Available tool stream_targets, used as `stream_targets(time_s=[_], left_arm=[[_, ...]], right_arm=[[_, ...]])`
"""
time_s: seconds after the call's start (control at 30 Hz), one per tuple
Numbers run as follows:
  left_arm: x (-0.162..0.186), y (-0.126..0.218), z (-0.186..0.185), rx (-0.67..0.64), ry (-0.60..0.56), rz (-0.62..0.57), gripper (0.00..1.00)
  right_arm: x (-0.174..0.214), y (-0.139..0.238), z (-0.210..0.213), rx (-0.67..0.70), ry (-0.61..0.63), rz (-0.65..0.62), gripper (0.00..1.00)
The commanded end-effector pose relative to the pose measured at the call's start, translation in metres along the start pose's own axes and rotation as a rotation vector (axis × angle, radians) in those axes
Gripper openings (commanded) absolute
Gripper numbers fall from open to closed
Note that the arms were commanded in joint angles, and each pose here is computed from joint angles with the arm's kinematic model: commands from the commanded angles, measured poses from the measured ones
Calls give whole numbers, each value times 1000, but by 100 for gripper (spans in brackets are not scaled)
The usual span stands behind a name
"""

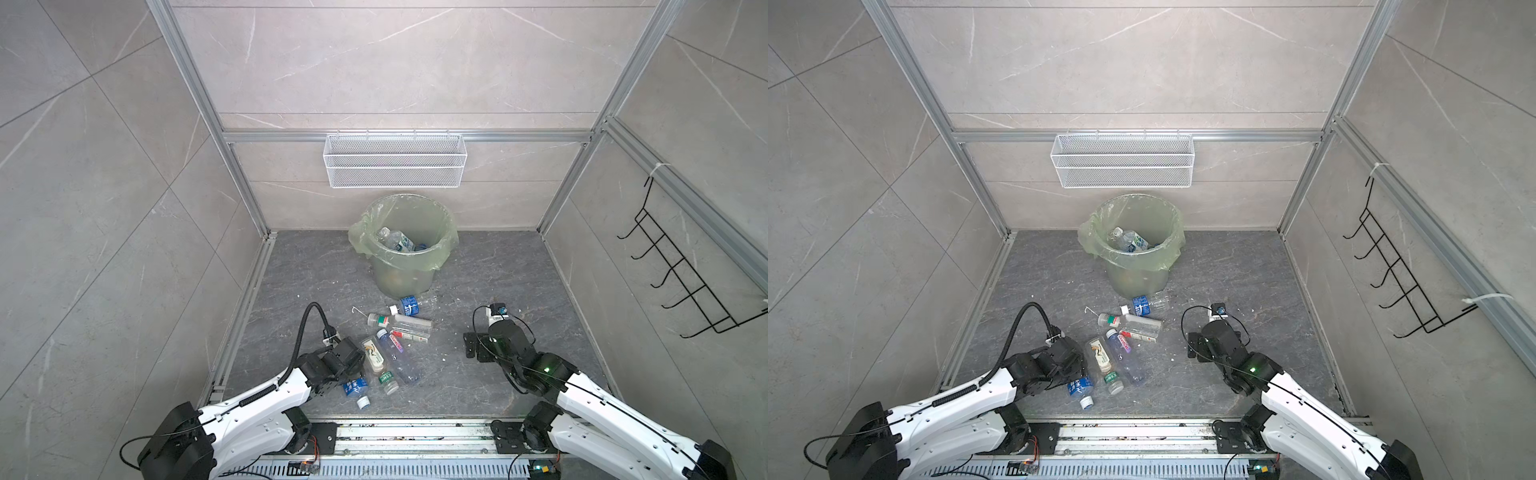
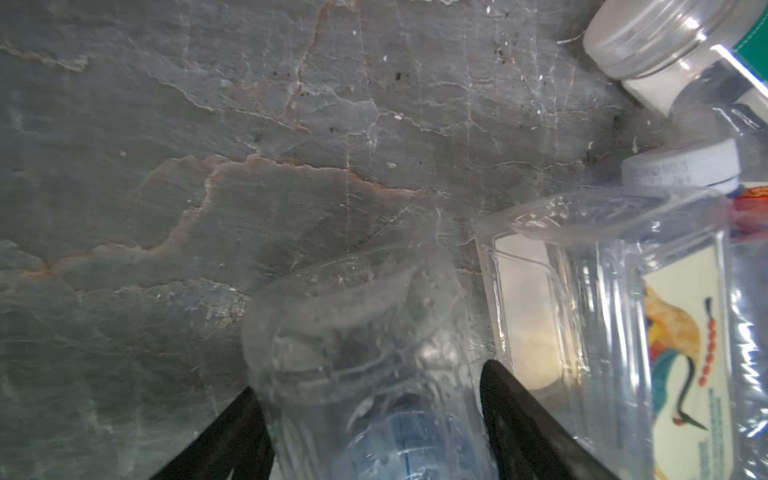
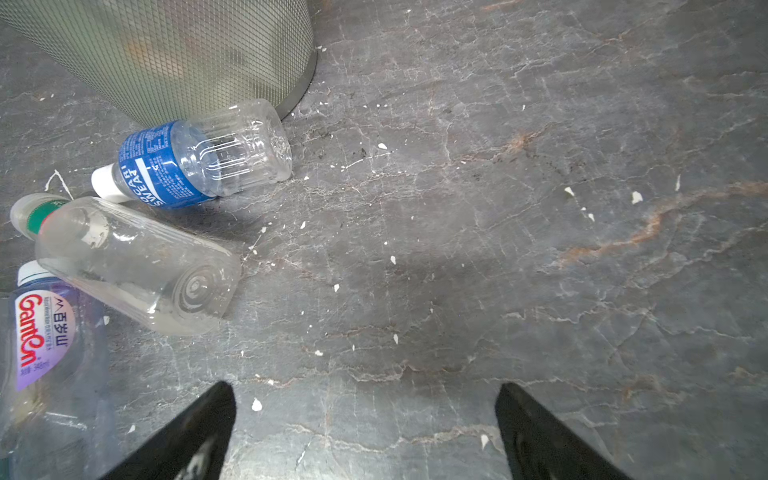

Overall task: Throw the plastic bottles in the bin
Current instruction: 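Close the left gripper on the clear bottle and lift it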

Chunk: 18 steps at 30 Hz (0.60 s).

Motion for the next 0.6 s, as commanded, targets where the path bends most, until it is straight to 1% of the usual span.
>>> stream_targets(time_s=[0.0, 0.07, 0.3, 0.43, 0.57], left_arm=[[3, -2, -2, 15, 19, 9, 73], [3, -3, -2, 19, 24, 8, 71], [-2, 3, -3, 44, 19, -32, 54], [-12, 12, -9, 54, -22, -73, 51], [-23, 21, -16, 57, -76, -122, 51]], right_arm=[[1, -1, 2, -6, -16, 4, 100], [1, -1, 2, -5, -15, 3, 100], [0, -2, 2, -4, -15, 6, 100], [1, -1, 2, -4, -14, 5, 100], [0, -2, 2, 0, -14, 9, 99]])
Point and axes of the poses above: each gripper's point midway between its finger pads, its own y axis back along the fingers, its own z axis along the line the jaws close on, x = y × z, the point moved 6 cm from there along y, back along the fingers
